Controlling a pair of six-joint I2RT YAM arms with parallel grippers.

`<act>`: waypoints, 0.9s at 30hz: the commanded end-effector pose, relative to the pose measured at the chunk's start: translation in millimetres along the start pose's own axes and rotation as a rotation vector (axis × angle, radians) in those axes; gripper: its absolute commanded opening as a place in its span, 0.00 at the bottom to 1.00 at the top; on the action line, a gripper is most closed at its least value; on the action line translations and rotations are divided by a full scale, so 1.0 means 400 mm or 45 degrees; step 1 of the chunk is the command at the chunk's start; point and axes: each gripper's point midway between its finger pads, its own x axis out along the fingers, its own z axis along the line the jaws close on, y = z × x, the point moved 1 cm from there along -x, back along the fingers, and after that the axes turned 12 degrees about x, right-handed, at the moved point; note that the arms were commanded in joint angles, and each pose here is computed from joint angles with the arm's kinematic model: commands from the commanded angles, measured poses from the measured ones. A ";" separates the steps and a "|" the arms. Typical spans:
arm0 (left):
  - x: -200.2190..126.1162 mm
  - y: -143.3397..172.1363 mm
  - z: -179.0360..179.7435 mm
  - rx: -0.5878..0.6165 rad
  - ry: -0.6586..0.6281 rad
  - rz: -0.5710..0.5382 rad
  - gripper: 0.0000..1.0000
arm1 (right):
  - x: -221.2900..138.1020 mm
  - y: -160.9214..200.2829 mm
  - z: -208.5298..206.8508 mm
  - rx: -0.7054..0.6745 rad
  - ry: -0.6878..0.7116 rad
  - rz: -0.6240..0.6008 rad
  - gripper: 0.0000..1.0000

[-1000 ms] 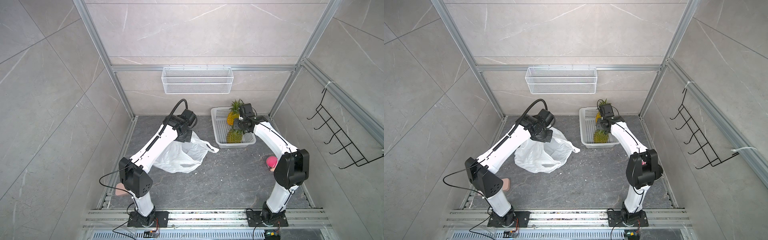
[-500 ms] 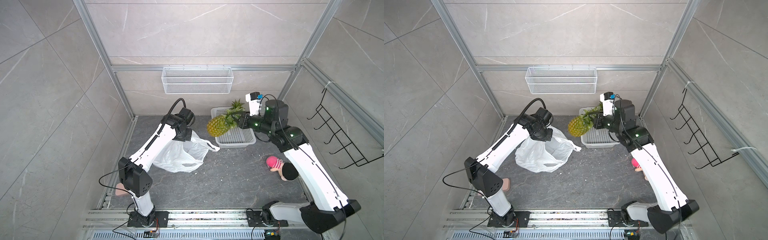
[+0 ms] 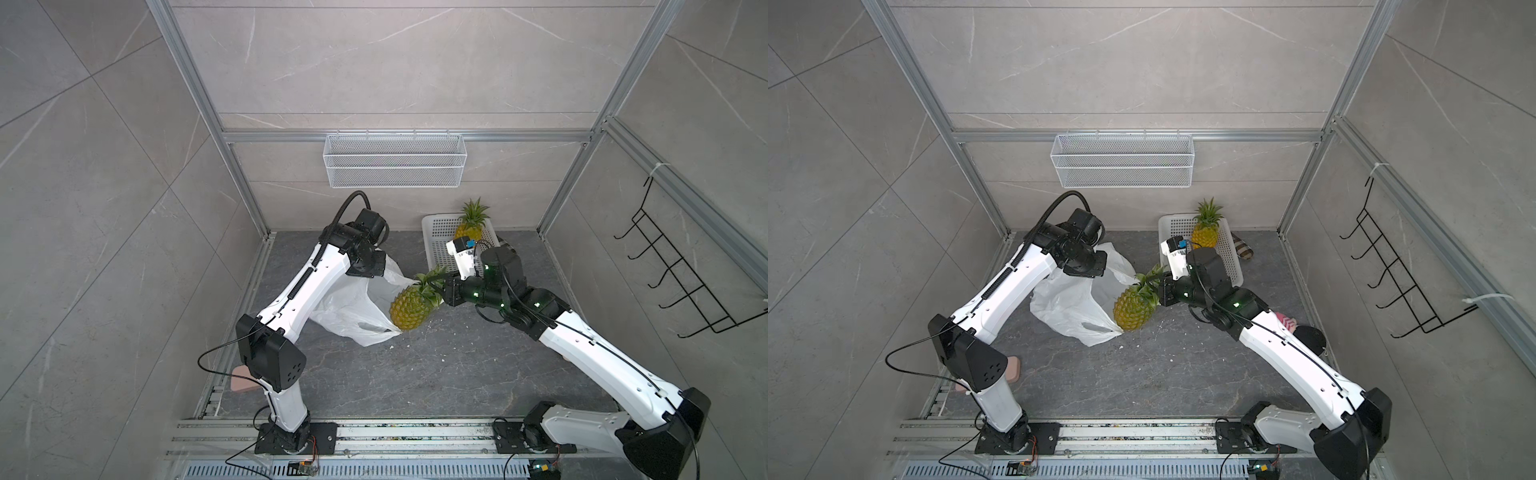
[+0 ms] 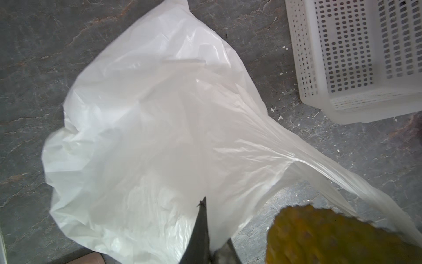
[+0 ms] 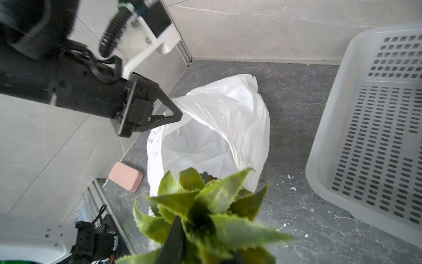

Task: Place the pineapple into a plastic bag & tie a knot
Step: Place the pineapple in the plastic bag.

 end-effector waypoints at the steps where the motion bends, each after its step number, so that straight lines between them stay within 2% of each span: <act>1: -0.049 -0.027 -0.033 -0.043 0.126 -0.068 0.00 | -0.019 -0.159 0.079 -0.082 -0.102 -0.405 0.00; 5: -0.074 -0.031 -0.062 -0.049 0.226 -0.089 0.00 | -0.034 -0.207 0.079 -0.097 -0.067 -0.578 0.00; 7: -0.082 -0.032 -0.077 -0.057 0.279 -0.096 0.00 | -0.038 -0.219 0.075 -0.089 -0.050 -0.614 0.00; 11: -0.103 -0.042 -0.099 -0.096 0.360 -0.131 0.00 | -0.006 -0.188 0.116 -0.037 -0.182 -0.499 0.00; 13: -0.116 -0.051 -0.110 -0.114 0.400 -0.159 0.00 | 0.018 -0.152 0.114 -0.023 -0.191 -0.465 0.00; 19: -0.156 -0.063 -0.122 -0.174 0.479 -0.227 0.00 | 0.077 -0.098 0.018 -0.103 -0.014 -0.524 0.00; 24: -0.177 -0.062 -0.136 -0.184 0.556 -0.264 0.00 | 0.124 -0.093 -0.010 -0.200 0.085 -0.484 0.00; 27: -0.164 -0.048 -0.139 -0.173 0.574 -0.252 0.00 | 0.143 -0.079 0.051 -0.209 -0.073 -0.379 0.00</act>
